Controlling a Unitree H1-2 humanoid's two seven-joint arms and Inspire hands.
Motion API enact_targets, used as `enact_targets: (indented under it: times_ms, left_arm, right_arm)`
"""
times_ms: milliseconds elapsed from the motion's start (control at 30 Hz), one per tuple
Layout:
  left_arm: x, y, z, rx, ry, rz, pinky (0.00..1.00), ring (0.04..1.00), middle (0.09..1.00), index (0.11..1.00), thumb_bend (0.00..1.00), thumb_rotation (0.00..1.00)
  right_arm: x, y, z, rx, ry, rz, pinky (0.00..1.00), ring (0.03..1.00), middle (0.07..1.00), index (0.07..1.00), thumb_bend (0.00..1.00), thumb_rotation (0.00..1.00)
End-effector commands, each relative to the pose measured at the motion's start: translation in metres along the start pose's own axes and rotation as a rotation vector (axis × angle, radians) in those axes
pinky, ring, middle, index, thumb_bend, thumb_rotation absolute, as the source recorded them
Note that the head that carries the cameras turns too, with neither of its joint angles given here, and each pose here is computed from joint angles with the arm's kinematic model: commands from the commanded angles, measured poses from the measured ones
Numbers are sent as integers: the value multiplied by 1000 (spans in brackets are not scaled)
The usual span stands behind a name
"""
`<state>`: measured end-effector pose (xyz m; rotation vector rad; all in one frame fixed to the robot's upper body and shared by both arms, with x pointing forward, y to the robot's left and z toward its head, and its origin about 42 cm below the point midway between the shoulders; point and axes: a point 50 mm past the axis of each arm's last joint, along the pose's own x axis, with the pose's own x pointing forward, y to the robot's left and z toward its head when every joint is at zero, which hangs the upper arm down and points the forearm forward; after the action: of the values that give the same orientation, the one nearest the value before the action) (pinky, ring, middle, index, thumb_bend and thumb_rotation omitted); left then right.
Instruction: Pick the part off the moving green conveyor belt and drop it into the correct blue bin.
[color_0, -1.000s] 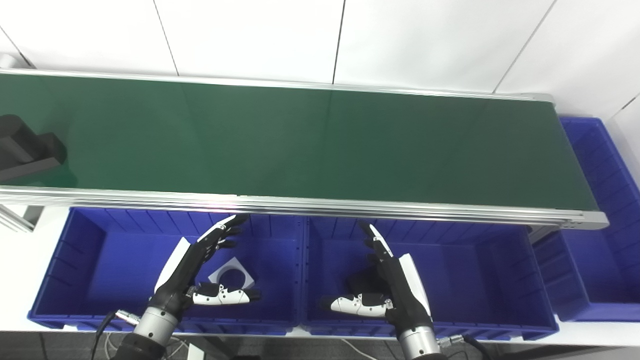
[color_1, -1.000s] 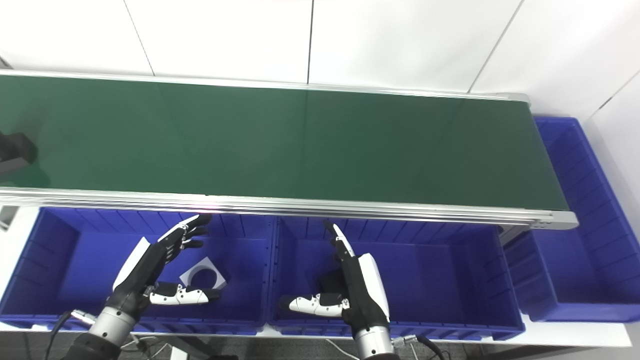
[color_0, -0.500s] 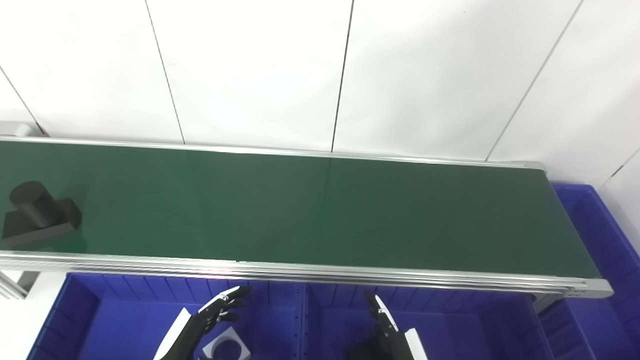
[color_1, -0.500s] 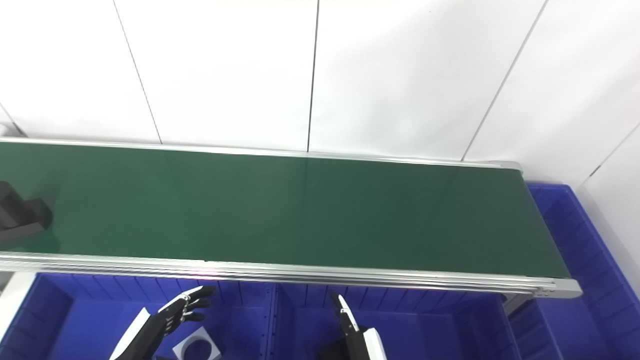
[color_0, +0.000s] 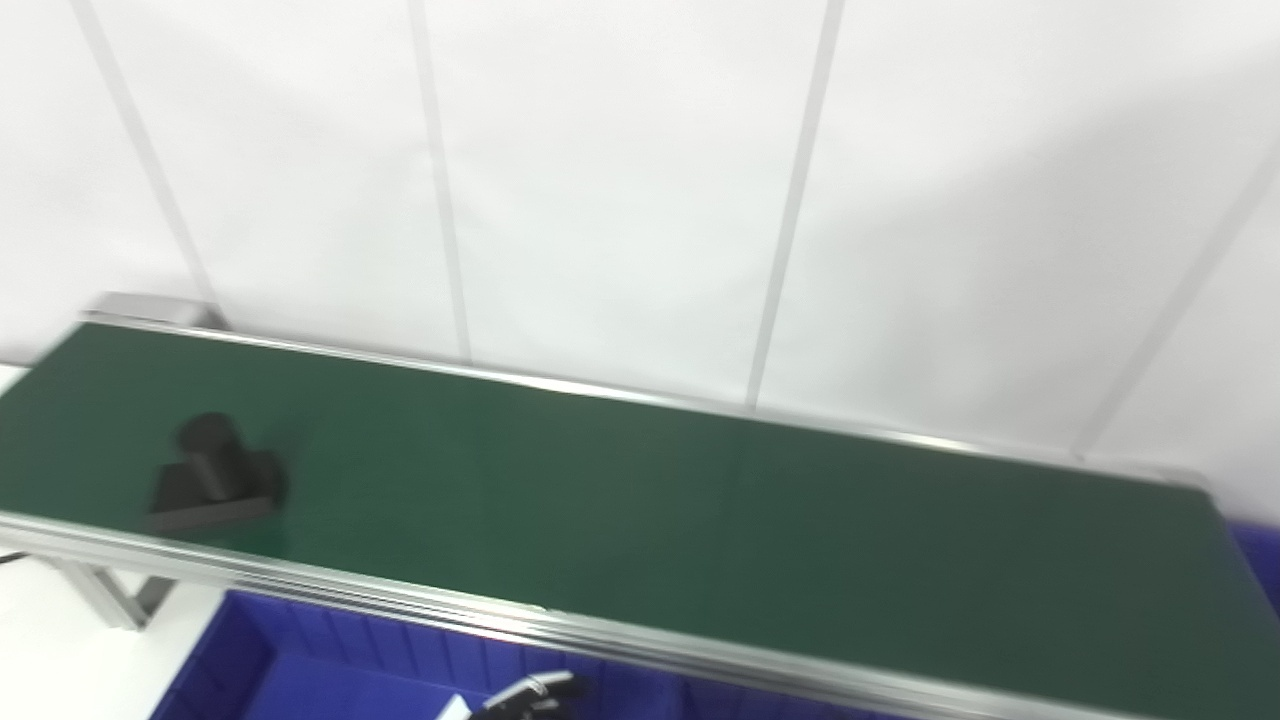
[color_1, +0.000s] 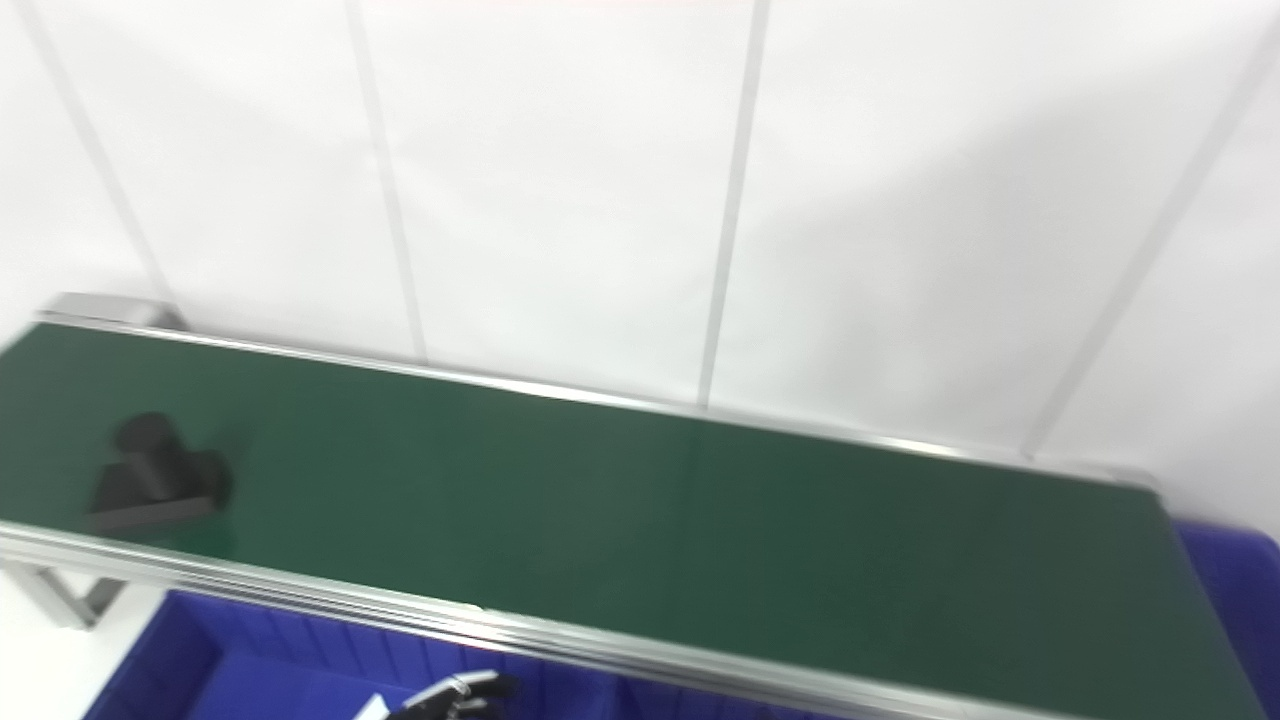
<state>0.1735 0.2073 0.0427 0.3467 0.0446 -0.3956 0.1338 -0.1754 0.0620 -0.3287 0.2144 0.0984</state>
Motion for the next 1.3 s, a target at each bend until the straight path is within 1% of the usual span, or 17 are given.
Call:
enact_targets:
  times_ms: [0,100,200,233,300,400,467,500,600,667,700,800,867,967,1133,1233,1267]
  left_arm:
    - [8,0,7,1,-70,23,653,720,827,804,948,90]
    - [9,-3,6,4,-73,26,596,691,829,801,956,91]
    - [10,-5,6,8,-70,29,578,717,827,795,968,90]
    - [10,-6,6,5,-66,29,598,731,823,793,973,96]
    - [11,-6,6,-3,-57,26,507,645,830,797,972,94]
    - [11,-7,5,-8,-54,24,497,636,834,797,975,100]
    - [12,-7,5,-5,-53,22,490,649,835,796,976,104]
    - [12,-8,4,2,-54,21,530,685,829,793,981,118]
    - [14,-9,6,18,-53,21,561,720,819,788,986,127]
    - [14,-10,7,6,-45,23,511,667,818,789,991,130]
    - [15,-11,7,-2,-41,24,487,650,827,791,992,113]
    - [15,-13,9,5,-37,25,487,669,832,793,993,108]
    - [16,-14,10,8,-39,27,501,684,830,791,994,103]
    - [16,-15,11,15,-43,28,507,666,830,793,997,115]
    - [18,-16,12,25,-52,35,565,716,818,787,1000,112]
    - [19,-17,13,19,-53,35,502,688,826,792,997,110]
    - [19,-17,13,21,-53,35,520,696,826,793,995,116]
  right_arm:
    - [2,-3,6,28,-79,-8,1000,999,998,1000,693,0]
    - [4,-4,-2,35,-90,-16,1000,1000,1000,1000,694,1]
    - [5,-5,-8,30,-103,-31,1000,1000,1000,1000,682,0]
    - [4,-5,-8,31,-98,-42,994,965,1000,1000,685,0]
    - [3,-4,-7,29,-89,-56,927,886,1000,1000,682,0]
    - [4,-4,-7,29,-99,-64,951,800,1000,1000,665,0]
    - [4,-5,-8,28,-106,-65,962,801,1000,1000,658,0]
    - [3,-5,-8,32,-111,-66,977,850,1000,1000,650,0]
    - [3,-7,-9,47,-124,-71,997,808,1000,1000,635,0]
    - [3,-9,-9,42,-124,-71,978,821,1000,1000,626,0]
    - [3,-10,-10,39,-124,-71,991,912,1000,1000,619,0]
    - [4,-14,-10,27,-121,-65,1000,987,1000,1000,607,0]
    - [3,-16,-10,31,-126,-67,1000,984,1000,1000,605,0]
    - [3,-17,-9,47,-142,-72,1000,917,1000,1000,599,0]
    - [4,-19,-10,27,-155,-80,1000,994,1000,1000,592,0]
    - [4,-20,-10,36,-175,-80,1000,1000,1000,1000,588,0]
    - [4,-21,-10,35,-181,-80,1000,1000,1000,1000,585,0]
